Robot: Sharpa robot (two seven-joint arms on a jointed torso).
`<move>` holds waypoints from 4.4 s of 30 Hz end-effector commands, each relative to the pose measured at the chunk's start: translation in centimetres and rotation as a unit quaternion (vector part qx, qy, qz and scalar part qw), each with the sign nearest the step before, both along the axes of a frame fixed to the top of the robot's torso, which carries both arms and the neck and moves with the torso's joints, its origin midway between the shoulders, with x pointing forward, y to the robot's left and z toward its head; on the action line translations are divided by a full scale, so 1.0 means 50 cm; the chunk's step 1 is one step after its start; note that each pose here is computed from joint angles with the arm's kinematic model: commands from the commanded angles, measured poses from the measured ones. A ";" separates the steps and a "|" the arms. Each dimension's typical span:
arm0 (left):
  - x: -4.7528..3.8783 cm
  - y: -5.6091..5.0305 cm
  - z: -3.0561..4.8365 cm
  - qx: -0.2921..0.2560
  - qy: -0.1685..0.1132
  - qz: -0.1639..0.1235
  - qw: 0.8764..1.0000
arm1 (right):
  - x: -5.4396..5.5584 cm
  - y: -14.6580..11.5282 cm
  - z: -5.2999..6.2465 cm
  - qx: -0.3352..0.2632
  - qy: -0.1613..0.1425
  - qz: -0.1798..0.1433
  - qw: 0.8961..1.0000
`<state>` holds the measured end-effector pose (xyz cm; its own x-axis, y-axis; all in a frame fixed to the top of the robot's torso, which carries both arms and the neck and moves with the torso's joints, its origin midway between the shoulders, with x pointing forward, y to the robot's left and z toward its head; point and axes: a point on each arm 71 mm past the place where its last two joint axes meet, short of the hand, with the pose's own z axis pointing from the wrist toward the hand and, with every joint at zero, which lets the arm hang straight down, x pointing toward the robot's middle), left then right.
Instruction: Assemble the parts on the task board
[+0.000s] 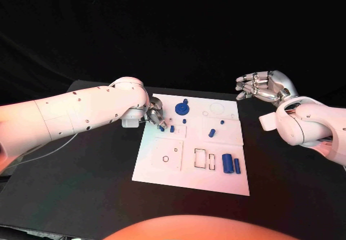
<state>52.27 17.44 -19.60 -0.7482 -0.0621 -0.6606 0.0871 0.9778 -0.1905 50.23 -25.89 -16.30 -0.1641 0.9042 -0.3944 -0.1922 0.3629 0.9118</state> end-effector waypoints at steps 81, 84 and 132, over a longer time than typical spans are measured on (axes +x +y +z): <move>0.002 0.018 -0.012 0.007 -0.019 0.009 1.000 | -0.003 0.003 0.002 0.003 -0.005 0.005 1.000; 0.006 0.018 -0.007 -0.019 -0.032 0.024 0.999 | -0.002 0.003 0.002 0.003 -0.005 0.005 1.000; -0.001 -0.076 0.014 -0.165 -0.312 -0.213 0.911 | -0.001 0.002 -0.006 0.000 -0.002 0.012 1.000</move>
